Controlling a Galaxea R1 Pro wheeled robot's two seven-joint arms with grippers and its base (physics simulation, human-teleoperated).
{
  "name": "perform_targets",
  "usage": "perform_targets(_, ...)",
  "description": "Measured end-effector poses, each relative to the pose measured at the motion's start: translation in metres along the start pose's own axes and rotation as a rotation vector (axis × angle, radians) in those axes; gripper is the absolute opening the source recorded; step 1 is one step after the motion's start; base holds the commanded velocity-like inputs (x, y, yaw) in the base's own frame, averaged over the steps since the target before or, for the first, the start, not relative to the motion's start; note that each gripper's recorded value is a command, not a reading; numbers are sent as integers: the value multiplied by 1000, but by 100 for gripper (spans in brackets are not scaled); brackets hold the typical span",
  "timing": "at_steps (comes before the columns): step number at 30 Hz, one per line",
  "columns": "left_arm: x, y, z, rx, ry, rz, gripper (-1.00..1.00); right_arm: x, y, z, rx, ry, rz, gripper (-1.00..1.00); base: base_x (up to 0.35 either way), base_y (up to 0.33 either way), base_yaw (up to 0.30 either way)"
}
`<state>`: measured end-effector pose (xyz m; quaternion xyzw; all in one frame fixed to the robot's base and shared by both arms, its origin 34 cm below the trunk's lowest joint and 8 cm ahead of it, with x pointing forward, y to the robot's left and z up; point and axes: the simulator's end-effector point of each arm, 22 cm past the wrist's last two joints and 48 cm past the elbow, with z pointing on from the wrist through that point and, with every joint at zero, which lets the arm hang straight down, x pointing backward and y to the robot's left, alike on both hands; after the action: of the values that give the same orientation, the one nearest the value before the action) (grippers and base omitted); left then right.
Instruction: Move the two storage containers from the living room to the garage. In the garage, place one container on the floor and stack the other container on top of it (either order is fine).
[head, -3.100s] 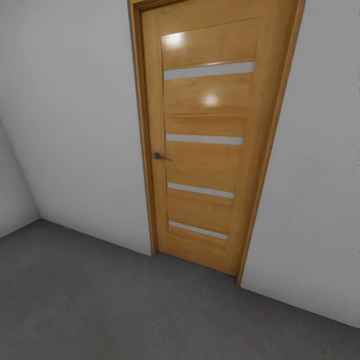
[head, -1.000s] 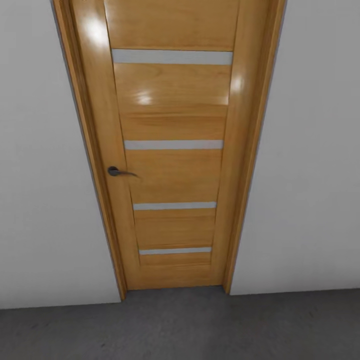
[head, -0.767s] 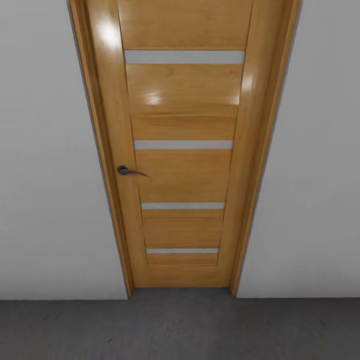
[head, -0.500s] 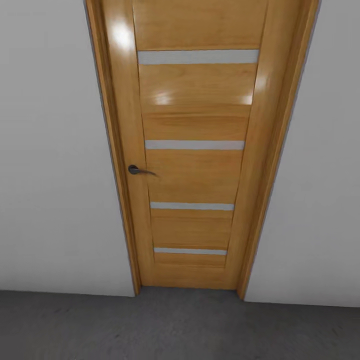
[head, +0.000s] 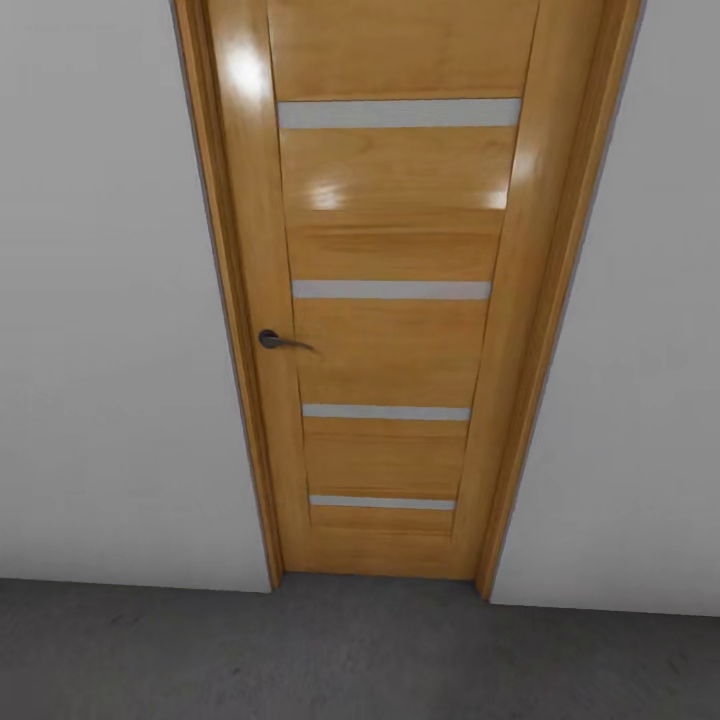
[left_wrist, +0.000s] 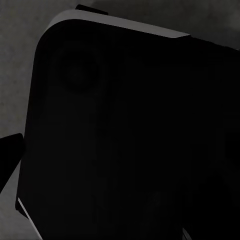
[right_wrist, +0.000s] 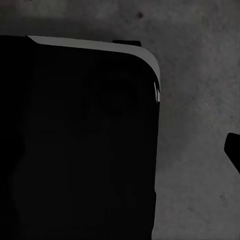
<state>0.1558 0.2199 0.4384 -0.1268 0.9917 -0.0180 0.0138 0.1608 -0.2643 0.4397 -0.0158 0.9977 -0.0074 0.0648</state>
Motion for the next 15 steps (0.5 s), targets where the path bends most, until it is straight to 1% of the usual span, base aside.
perform_targets(15, 0, 0, 0, 0, 0, -7, 100, 0, 0, 0, 0, 1, 2, 100, 0, 0, 0)
